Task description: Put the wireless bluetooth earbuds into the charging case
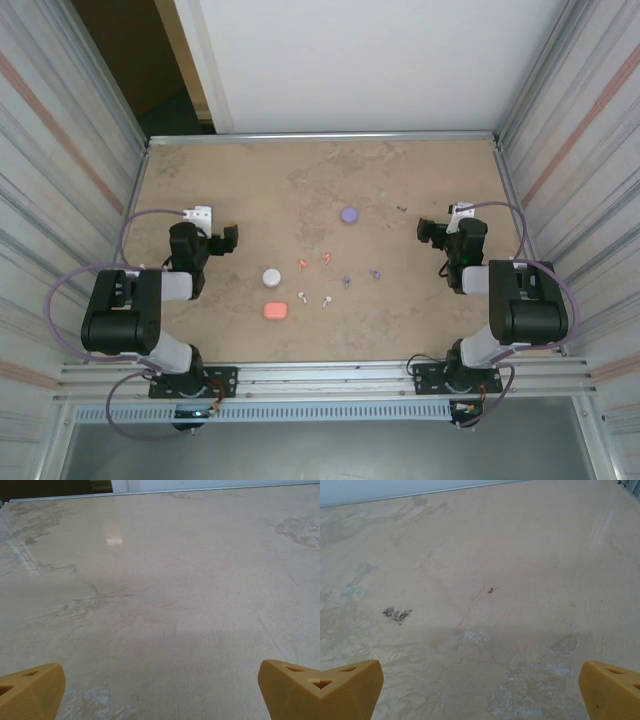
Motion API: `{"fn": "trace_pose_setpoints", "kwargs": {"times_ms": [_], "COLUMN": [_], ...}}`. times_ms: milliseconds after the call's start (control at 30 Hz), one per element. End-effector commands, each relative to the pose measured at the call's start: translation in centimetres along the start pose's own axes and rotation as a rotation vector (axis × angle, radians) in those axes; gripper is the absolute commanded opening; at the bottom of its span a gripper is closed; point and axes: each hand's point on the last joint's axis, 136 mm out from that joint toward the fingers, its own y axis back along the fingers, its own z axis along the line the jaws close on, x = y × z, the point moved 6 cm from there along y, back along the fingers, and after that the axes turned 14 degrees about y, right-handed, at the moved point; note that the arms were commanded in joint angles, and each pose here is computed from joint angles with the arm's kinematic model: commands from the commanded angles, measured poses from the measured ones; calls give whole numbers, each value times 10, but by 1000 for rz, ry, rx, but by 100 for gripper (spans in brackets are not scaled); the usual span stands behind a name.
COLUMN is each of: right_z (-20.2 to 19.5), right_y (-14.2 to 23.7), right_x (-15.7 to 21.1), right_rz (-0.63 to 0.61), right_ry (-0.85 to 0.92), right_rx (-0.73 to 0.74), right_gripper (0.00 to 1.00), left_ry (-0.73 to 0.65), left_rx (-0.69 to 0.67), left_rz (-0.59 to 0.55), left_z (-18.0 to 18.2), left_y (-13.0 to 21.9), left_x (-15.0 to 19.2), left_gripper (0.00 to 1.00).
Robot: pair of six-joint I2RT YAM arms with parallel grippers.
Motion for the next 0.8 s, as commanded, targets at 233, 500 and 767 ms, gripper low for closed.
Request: {"fn": "trace_pose_setpoints", "kwargs": {"times_ms": [233,500,767], "right_z": [-2,-2,-3], "right_y": [-1,-1,-1], "right_x": [0,0,1], "right_rz": [7,7,7], "right_ry": [6,4,2], "right_rx": [18,17,13], "right_gripper": [99,99,99], "left_ry": [-12,-12,-11], "left_rx": [12,13,12], "left_rz": [-14,-15,-13], "left_z": [-2,-2,-2], "left_y": [-2,-2,-2], "left_x": [-5,-5,-5], "left_gripper": [99,99,99]}}
